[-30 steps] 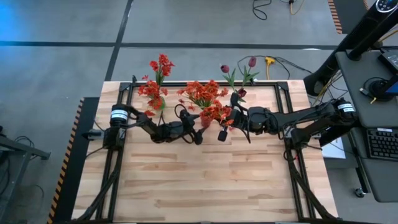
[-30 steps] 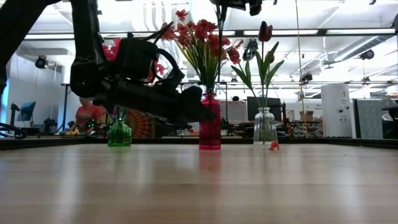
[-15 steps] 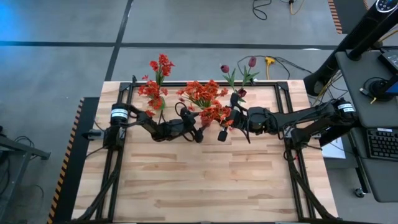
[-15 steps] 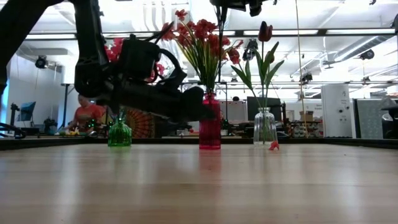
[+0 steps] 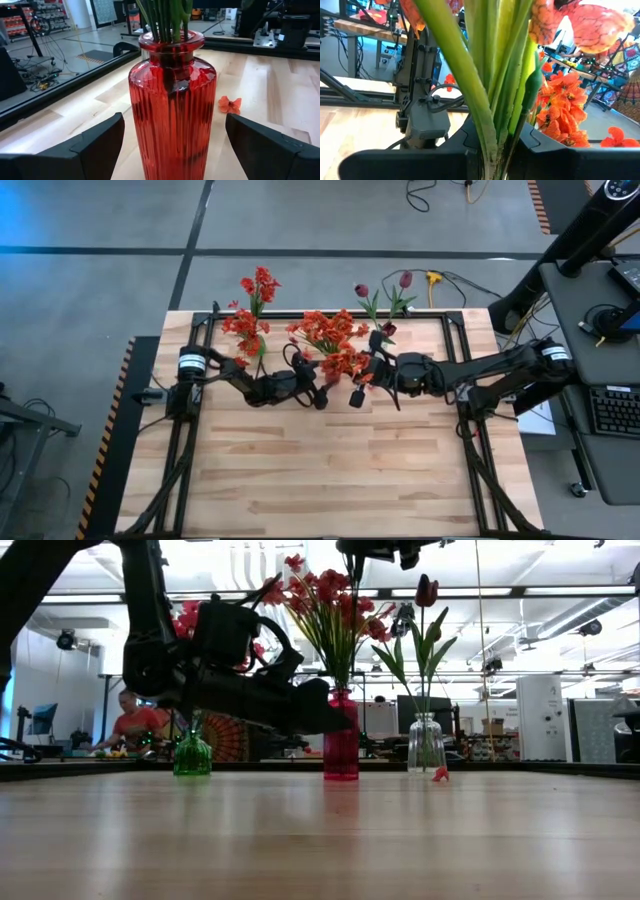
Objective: Sort flowers into vase by color
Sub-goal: Put the orange flowers into the red vase
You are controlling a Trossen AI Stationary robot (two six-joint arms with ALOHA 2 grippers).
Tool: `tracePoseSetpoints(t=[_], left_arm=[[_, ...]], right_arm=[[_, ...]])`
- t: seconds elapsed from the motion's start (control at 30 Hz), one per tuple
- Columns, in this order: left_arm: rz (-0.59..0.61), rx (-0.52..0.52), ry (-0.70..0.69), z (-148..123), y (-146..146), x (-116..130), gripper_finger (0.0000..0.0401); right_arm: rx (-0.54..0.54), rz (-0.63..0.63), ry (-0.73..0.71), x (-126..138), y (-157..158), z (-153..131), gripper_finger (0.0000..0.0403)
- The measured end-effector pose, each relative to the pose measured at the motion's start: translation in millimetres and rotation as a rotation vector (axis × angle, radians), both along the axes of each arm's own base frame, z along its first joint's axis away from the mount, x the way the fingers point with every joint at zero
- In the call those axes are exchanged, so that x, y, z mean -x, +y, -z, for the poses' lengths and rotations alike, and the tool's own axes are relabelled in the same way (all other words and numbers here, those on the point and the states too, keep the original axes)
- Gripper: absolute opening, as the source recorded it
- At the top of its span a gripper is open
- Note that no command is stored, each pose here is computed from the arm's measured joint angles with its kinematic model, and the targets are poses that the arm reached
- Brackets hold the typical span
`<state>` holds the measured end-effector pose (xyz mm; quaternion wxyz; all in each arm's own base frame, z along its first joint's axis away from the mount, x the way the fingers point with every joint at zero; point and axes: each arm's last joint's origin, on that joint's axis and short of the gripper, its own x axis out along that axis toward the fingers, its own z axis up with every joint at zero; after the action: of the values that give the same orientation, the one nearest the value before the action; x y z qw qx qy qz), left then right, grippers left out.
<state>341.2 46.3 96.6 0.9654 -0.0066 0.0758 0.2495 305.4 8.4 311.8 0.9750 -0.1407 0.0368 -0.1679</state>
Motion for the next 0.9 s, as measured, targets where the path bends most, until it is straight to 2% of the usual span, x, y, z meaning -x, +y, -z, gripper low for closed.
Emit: tracePoseSetpoints(t=[0.9], left_arm=[[0.013, -0.006, 0.002, -1.0, 4.5, -1.1, 0.0327]], right_arm=[[0.011, 0.014, 0.007, -4.0, -4.0, 3.9, 0.0043]])
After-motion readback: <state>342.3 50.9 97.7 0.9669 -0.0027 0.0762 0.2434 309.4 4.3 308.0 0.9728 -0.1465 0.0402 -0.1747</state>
